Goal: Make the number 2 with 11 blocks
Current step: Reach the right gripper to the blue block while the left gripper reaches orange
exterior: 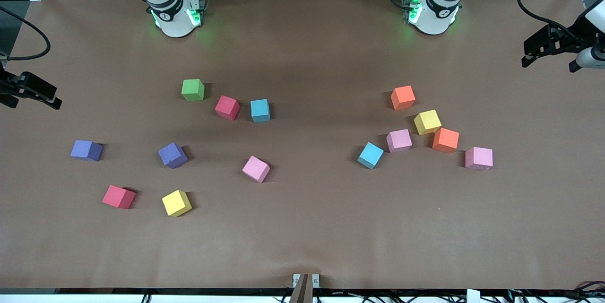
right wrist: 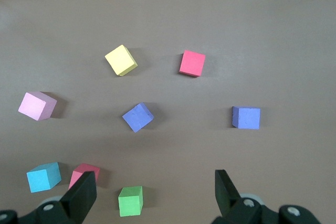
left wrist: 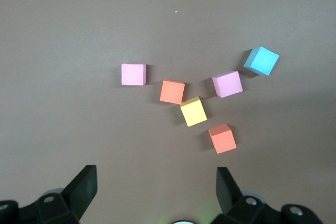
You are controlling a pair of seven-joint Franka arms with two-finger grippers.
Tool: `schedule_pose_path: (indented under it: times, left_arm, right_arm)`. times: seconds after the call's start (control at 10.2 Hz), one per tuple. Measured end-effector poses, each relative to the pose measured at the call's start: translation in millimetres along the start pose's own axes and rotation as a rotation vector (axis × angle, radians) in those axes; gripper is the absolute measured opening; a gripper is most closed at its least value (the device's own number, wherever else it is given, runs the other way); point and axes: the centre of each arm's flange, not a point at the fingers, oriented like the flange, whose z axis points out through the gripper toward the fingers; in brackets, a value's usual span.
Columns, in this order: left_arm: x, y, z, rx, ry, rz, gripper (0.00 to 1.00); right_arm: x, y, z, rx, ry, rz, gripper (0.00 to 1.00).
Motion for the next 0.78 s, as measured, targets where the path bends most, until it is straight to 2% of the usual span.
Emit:
schedule_pose_path:
  times: [0.49, 0.59, 0.78]
  left_arm:
    - [4, 1, 6, -0.001, -0.011, 0.003, 1.0]
    - [8, 10, 16, -0.002, -0.032, 0.02, 1.0]
    - [22, 60, 70, 0.001, -0.094, 0.02, 1.0]
  right_arm:
    - [0, -3, 1, 0.0, -0.004, -0.005, 1.0]
    - [0, -3, 2, 0.0, -0.005, -0.005, 1.0]
    - [3, -1, 9, 0.0, -0.017, -0.002, 1.0]
